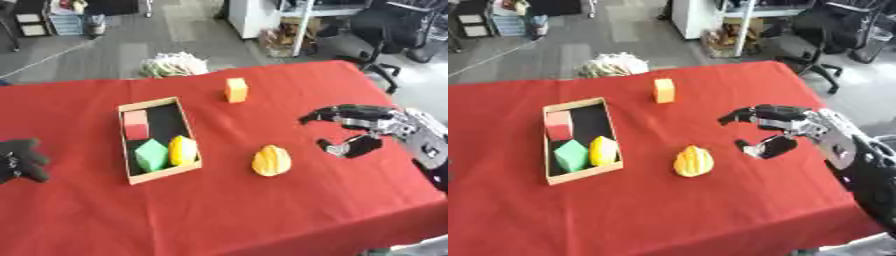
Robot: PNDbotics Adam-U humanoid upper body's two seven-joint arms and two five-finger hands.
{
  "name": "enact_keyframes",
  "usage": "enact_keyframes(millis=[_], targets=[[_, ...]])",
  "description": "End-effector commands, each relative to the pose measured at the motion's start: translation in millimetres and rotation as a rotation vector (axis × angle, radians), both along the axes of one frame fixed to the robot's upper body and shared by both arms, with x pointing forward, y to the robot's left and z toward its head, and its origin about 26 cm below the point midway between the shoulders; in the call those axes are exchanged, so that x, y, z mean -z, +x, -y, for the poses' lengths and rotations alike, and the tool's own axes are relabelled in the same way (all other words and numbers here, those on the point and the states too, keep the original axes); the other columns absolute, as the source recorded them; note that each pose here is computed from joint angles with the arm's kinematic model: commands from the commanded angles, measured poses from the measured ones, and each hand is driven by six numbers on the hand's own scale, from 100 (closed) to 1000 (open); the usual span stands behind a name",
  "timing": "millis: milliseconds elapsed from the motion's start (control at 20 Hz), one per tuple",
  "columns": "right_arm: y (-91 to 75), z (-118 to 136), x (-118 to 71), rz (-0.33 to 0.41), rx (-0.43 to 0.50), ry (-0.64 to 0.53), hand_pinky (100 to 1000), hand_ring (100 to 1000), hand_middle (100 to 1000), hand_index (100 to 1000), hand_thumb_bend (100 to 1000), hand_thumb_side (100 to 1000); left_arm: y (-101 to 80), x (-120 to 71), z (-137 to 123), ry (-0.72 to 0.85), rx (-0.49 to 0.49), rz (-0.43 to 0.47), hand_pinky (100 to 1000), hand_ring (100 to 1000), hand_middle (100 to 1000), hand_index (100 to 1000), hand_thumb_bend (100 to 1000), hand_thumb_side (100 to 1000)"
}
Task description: Pick up objects on the table and place them in the box.
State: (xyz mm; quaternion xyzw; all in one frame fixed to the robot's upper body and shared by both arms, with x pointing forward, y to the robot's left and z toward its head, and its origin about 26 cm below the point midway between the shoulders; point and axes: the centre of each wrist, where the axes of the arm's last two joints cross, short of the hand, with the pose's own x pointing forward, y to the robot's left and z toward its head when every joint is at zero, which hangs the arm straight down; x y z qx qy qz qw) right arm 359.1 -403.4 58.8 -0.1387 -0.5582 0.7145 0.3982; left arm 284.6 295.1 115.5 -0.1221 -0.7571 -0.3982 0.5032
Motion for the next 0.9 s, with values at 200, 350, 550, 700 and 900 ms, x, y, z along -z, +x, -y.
enact_keyframes(millis=[200, 350, 550, 700, 900], targets=[[12.6, -6, 5.6, -0.036, -0.165, -0.154, 910, 966, 922, 1000, 100, 542, -1.9, -6.2, 0, 0.023, 0.004, 0.018, 665, 627, 665, 892, 100, 942], [20.1, -13, 7.2, -0.009, -0.168, -0.159, 914, 968, 925, 1000, 100, 498, -2.3, -6.2, 0, 0.022, 0.005, 0.020, 665, 626, 663, 892, 100, 946], [26.7, -24, 10.6, 0.013, -0.188, -0.165, 914, 966, 923, 1000, 100, 496, -2.3, -5.3, 2, 0.022, 0.010, 0.015, 664, 624, 661, 893, 100, 946], [29.6, -35, 13.0, 0.021, -0.212, -0.173, 913, 965, 920, 1000, 100, 492, -2.4, -4.3, 3, 0.024, 0.019, 0.011, 664, 624, 661, 893, 100, 951], [30.4, -42, 19.4, 0.007, -0.227, -0.194, 910, 961, 909, 1000, 100, 568, -2.7, -4.0, 3, 0.027, 0.020, 0.011, 663, 622, 661, 893, 100, 951]])
